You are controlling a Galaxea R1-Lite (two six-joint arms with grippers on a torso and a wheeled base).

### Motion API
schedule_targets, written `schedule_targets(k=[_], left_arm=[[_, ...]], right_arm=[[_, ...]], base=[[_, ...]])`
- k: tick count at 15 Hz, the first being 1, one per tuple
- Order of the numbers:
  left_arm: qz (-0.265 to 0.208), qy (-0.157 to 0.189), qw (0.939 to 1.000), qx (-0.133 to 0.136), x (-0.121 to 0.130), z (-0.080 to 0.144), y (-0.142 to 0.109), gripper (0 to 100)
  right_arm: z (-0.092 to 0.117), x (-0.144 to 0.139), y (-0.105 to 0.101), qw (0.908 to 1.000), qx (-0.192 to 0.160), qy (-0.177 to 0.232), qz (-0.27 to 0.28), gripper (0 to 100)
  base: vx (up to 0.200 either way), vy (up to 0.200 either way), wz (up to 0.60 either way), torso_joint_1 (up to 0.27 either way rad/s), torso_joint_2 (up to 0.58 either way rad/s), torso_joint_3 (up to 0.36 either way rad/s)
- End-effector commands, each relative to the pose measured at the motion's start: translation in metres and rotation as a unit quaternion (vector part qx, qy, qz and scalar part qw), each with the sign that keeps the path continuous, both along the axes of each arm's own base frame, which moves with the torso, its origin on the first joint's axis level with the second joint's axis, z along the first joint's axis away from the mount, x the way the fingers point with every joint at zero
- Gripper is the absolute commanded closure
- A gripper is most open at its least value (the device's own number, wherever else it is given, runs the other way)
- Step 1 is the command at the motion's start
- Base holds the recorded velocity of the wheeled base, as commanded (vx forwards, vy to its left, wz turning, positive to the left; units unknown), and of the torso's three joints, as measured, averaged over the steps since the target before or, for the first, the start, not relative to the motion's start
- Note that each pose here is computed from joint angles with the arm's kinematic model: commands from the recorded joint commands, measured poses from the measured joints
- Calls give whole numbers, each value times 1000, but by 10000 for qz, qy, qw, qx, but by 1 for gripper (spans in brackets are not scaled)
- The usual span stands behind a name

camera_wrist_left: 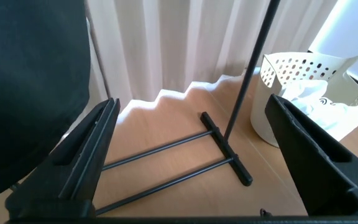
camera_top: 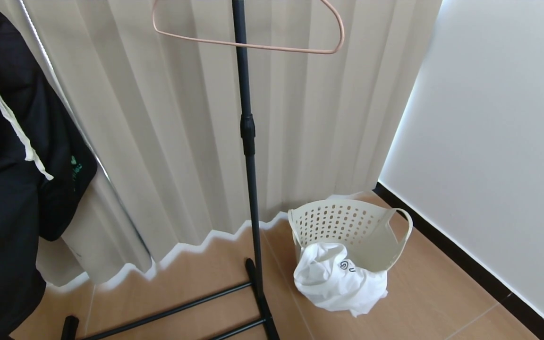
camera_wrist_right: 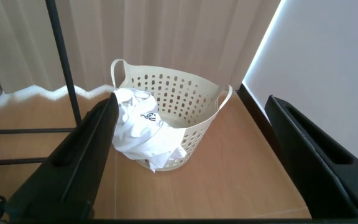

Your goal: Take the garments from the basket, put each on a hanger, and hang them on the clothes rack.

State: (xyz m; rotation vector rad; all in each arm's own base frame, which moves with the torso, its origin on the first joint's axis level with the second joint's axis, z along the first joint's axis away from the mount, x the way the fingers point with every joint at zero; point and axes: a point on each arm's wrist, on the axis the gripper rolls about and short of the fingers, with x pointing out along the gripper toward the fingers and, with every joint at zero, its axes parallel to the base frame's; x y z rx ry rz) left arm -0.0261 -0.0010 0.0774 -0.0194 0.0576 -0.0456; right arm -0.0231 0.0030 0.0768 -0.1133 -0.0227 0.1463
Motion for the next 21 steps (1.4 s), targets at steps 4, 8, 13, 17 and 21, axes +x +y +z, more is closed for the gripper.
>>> schedule_targets(k=[4,8,13,17,21], left_arm=[[1,6,10000,-9,0,0,0,0],[1,6,10000,-9,0,0,0,0],[1,-2,10000,-9,0,0,0,0],[1,5,10000,-2,0,0,0,0],[1,6,10000,-9,0,0,0,0]], right_arm=[[0,0,0,10000,3,4,0,0],[0,0,0,10000,3,4,0,0],[0,0,0,10000,3,4,0,0],[0,0,0,10000,3,4,0,0],[0,0,0,10000,3,4,0,0]], base=[[0,0,0,4,1,-170],[0,0,0,0,0,-199],[0,0,0,2,5,-195],[0,0,0,1,4,-195],[0,0,0,2,2,-200]])
